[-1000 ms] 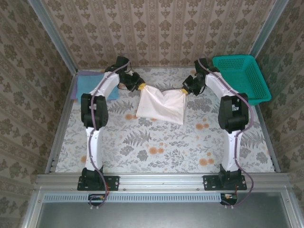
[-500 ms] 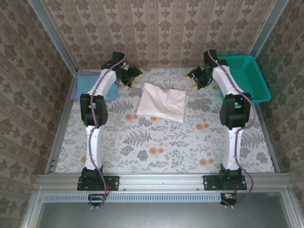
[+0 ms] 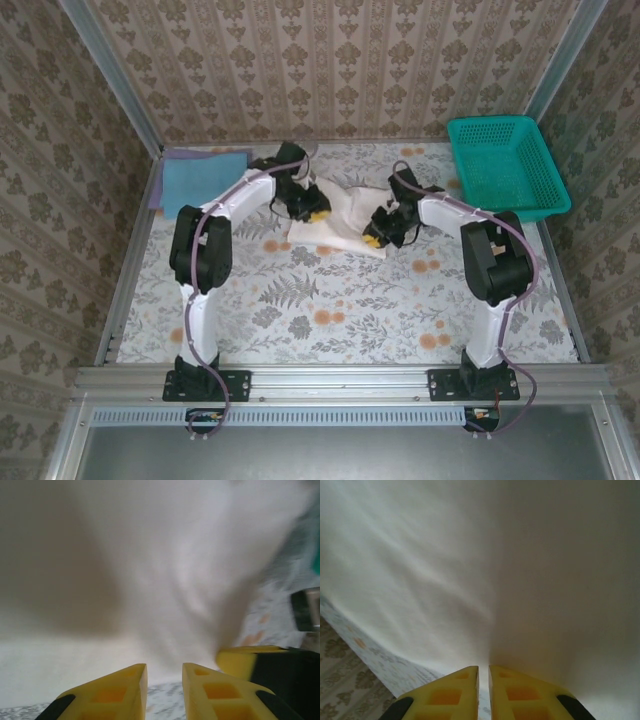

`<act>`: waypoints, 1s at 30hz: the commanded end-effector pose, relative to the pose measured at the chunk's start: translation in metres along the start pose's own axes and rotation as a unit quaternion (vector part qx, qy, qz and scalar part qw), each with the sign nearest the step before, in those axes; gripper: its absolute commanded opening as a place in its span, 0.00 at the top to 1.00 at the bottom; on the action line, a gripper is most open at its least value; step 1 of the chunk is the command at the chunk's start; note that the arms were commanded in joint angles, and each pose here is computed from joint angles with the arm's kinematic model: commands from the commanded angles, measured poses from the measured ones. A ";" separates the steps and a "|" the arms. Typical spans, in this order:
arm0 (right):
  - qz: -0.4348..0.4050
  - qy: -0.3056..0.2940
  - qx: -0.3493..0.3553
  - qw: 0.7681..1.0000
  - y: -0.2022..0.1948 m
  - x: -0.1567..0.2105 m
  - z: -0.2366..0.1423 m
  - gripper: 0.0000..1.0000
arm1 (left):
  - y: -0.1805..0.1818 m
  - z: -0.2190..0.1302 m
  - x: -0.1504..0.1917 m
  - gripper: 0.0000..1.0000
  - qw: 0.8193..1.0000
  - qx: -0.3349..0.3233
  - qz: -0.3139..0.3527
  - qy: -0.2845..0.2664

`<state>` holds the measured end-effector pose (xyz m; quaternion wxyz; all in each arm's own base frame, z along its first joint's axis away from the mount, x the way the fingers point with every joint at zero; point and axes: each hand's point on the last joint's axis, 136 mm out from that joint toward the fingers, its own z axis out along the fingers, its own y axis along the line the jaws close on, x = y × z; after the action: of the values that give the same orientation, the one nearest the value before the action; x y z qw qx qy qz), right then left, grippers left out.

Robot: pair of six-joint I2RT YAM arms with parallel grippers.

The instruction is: Fold and stack the t-shirts

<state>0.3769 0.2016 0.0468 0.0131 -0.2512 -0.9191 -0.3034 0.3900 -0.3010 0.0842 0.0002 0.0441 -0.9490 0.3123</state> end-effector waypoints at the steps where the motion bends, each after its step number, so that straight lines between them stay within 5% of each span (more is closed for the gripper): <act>1: -0.008 -0.004 0.006 1.000 -0.014 -0.005 0.021 0.85 | 0.039 0.010 0.003 0.76 0.999 -0.042 0.004 0.011; 11: -0.005 0.012 0.073 0.997 -0.089 0.034 0.038 0.85 | 0.096 0.026 0.085 0.77 0.991 -0.093 0.032 0.091; 23: -0.001 0.033 0.074 0.997 -0.149 0.152 0.019 0.83 | 0.134 -0.017 0.221 0.76 0.984 -0.101 0.014 0.146; 27: -0.017 0.000 0.030 0.999 -0.137 0.164 -0.010 0.73 | 0.123 -0.053 0.230 0.73 0.989 -0.087 0.012 0.117; 30: -0.046 -0.050 -0.027 0.997 -0.106 0.155 -0.041 0.57 | 0.098 -0.082 0.209 0.68 0.995 -0.060 0.017 0.073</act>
<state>0.1825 0.1906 0.0346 -0.0198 -0.1954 -0.9232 -0.3303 0.1574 -0.1951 0.0664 0.0933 -0.0136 -0.9644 0.2472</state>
